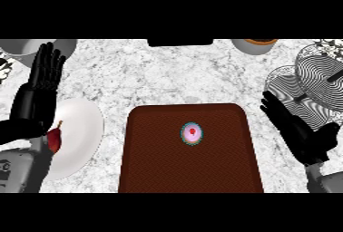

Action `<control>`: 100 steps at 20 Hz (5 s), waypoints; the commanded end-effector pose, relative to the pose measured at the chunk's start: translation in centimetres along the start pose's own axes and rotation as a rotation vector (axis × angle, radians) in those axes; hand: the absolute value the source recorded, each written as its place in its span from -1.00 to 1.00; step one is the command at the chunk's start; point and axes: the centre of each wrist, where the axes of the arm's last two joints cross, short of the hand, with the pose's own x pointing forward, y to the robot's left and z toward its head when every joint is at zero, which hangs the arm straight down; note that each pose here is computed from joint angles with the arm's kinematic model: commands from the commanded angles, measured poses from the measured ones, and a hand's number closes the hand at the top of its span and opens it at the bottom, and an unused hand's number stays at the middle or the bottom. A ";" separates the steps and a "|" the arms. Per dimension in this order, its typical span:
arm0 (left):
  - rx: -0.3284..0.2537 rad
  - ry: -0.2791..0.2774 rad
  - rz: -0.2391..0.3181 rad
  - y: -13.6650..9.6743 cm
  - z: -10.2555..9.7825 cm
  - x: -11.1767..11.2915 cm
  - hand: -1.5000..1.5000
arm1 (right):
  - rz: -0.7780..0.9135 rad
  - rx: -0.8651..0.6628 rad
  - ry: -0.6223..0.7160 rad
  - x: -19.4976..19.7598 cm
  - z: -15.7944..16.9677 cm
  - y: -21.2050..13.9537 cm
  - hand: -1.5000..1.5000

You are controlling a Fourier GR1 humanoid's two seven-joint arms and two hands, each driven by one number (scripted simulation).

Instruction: Pick the cupcake from the tray and place it in the tiered basket

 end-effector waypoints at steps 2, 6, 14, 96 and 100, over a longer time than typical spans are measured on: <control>-0.004 0.147 -0.120 0.6 0.2 -1.8 0.00 | -0.101 -0.229 -0.037 -0.4 -0.2 3.1 1.00; 0.069 0.355 -0.308 5.3 4.4 -4.6 0.00 | -0.244 -0.585 -0.198 1.2 -0.9 5.6 1.00; 0.044 0.437 -0.289 4.6 4.5 -4.8 0.00 | -0.056 -1.185 0.152 -6.4 4.8 8.3 -1.00; 0.001 0.408 -0.287 0.0 4.7 -5.4 0.00 | 0.434 -0.501 1.051 1.4 -8.8 19.7 -1.00; 0.001 0.422 -0.288 1.9 3.3 -4.8 0.00 | 0.405 -0.425 1.074 1.5 -9.0 19.5 1.00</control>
